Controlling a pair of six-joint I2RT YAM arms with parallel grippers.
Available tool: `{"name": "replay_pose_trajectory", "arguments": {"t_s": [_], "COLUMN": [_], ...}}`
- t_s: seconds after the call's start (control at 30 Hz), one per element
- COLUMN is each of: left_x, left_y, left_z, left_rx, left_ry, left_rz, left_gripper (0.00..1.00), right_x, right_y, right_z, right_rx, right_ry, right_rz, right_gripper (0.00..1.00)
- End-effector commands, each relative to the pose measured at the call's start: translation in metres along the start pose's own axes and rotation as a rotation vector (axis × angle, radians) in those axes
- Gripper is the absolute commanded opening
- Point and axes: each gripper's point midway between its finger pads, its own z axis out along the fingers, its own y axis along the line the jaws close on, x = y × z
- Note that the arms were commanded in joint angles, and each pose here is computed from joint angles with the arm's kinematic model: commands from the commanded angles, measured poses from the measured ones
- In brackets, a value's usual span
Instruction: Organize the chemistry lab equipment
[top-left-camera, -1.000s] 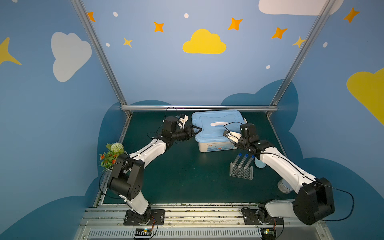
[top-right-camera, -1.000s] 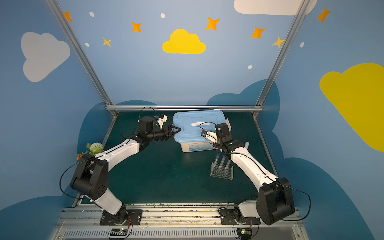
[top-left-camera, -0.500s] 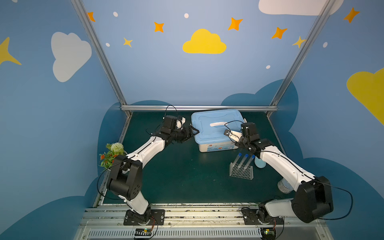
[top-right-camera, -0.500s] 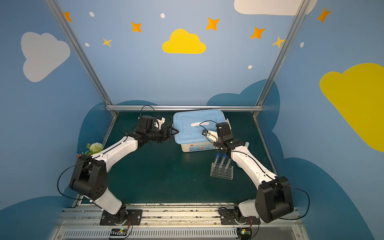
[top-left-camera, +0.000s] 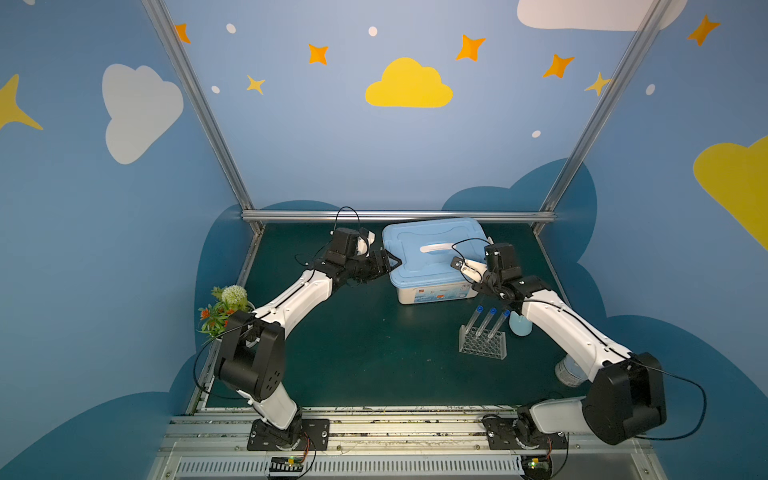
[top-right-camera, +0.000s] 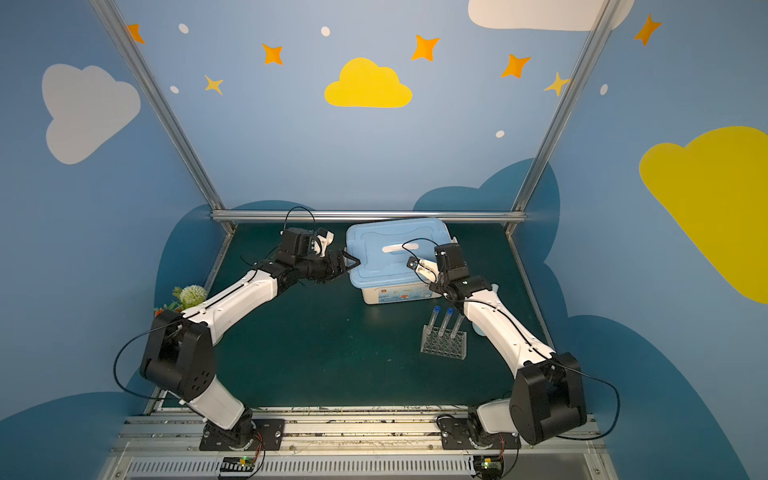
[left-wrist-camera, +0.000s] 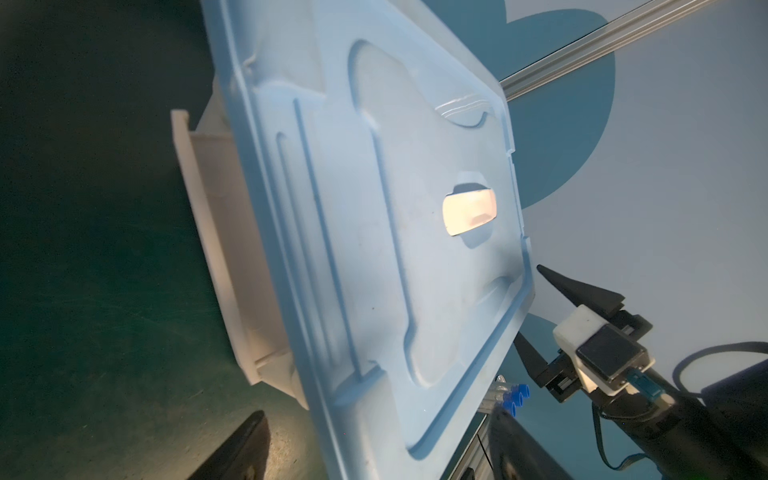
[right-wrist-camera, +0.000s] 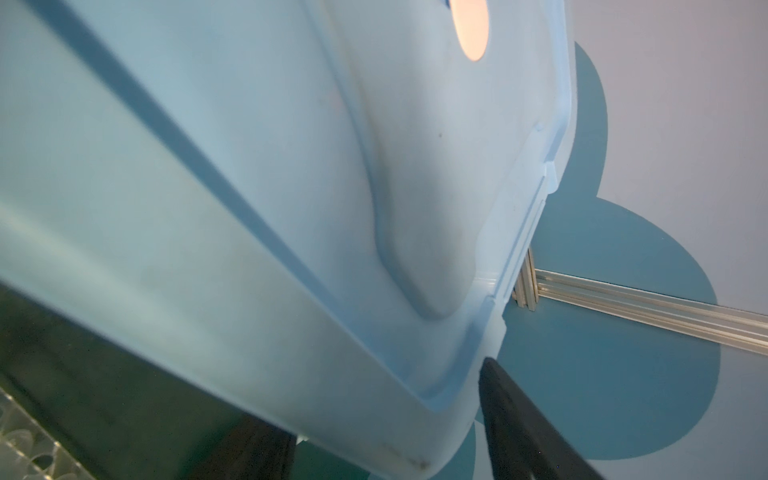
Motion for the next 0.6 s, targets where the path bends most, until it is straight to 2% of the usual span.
{"name": "replay_pose_trajectory", "arguments": {"t_s": [0.0, 0.13, 0.33, 0.57], "left_x": [-0.012, -0.017, -0.022, -0.028], "left_y": [-0.004, -0.005, 0.0, -0.004], "left_z": [-0.001, 0.008, 0.022, 0.013], "left_rx": [-0.021, -0.024, -0.037, -0.05], "left_ry": [-0.025, -0.009, 0.021, -0.019], "left_rz": [0.05, 0.073, 0.058, 0.082], "left_gripper": [0.81, 0.81, 0.79, 0.8], "right_x": [-0.006, -0.008, -0.002, -0.014], "right_y": [-0.006, -0.001, 0.006, -0.007], "right_z": [-0.016, -0.031, -0.04, -0.057], "right_rx": [-0.021, -0.052, -0.077, -0.106], "right_ry": [-0.041, -0.086, -0.086, -0.19], "right_rz": [0.067, 0.101, 0.132, 0.254], "right_gripper": [0.67, 0.68, 0.68, 0.69]}}
